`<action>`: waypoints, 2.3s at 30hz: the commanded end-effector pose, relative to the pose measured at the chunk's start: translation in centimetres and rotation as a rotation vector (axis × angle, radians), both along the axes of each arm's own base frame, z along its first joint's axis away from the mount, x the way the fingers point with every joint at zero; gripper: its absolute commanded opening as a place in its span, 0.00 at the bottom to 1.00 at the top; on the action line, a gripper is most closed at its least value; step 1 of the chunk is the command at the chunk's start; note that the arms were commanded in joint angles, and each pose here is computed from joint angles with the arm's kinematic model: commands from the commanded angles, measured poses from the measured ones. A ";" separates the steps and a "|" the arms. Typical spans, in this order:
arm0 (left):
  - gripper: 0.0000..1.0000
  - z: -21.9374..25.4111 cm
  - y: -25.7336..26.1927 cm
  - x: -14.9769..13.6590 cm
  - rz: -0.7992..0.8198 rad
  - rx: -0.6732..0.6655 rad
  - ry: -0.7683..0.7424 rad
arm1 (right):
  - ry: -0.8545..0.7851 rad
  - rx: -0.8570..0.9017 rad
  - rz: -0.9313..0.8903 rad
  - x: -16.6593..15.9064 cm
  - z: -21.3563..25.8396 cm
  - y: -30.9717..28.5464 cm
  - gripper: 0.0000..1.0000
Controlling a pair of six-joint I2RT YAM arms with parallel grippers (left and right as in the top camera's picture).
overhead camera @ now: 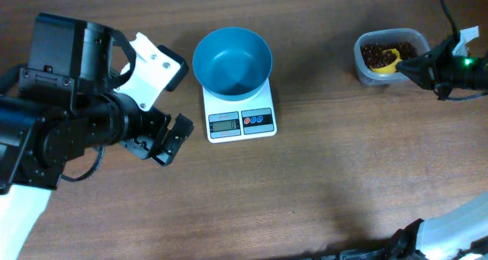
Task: Scoop item into bowl and weigh 50g on scale
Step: 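Scoop red beans and lift the filled scoop with the right gripper, then carry the filled scoop left over the teal bowl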
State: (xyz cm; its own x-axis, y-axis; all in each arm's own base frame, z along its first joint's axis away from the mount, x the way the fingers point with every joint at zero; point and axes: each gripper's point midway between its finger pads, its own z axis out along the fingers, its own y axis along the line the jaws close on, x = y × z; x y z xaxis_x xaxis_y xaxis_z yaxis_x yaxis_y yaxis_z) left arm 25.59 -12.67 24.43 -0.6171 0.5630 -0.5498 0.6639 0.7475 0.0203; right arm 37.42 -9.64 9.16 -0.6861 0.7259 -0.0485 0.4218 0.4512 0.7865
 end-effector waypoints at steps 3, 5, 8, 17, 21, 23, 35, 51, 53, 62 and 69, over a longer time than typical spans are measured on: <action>0.99 0.8 -0.1 0.1 0.007 -0.010 -0.022 | -0.068 0.076 -0.019 -0.7 0.9 -1.3 0.04; 0.99 0.8 -0.1 0.1 0.007 -0.010 -0.022 | -0.096 0.077 -0.006 -0.6 1.2 -1.3 0.04; 0.99 0.8 -0.1 0.1 0.007 -0.010 -0.022 | -0.128 0.048 0.021 -0.5 1.3 -1.4 0.04; 0.99 0.8 -0.1 0.1 0.007 -0.010 -0.022 | -0.195 0.074 0.063 -0.4 2.3 -0.7 0.04; 0.99 0.8 -0.1 0.1 0.007 -0.010 -0.022 | -0.219 0.103 0.054 -0.6 2.9 -1.1 0.04; 0.99 0.8 -0.1 0.1 0.006 -0.010 -0.022 | -0.219 0.098 0.032 -1.1 2.8 -2.0 0.04; 0.99 0.8 -0.1 0.1 0.007 -0.010 -0.022 | -0.323 0.132 0.013 -1.9 4.4 -3.6 0.04; 0.99 0.8 -0.1 0.1 0.006 -0.010 -0.022 | -0.465 0.288 0.058 -2.0 7.8 -2.3 0.04; 0.99 0.8 -0.1 0.1 0.007 -0.010 -0.022 | -0.466 0.294 0.075 -1.8 7.9 -1.7 0.04; 0.99 0.8 -0.1 0.1 0.007 -0.010 -0.022 | -0.418 0.361 0.267 -0.2 8.0 5.9 0.04; 0.99 0.8 -0.1 0.1 0.007 -0.010 -0.022 | -0.356 0.420 0.396 0.1 8.0 11.5 0.04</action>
State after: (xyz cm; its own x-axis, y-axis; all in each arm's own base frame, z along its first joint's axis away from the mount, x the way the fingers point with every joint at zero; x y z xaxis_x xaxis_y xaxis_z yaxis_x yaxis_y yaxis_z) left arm 25.60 -12.67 24.44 -0.6169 0.5629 -0.5501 0.6639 0.7475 0.0204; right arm 37.64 0.18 16.87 -0.8753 0.4690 -0.1179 -0.0279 0.1944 0.9805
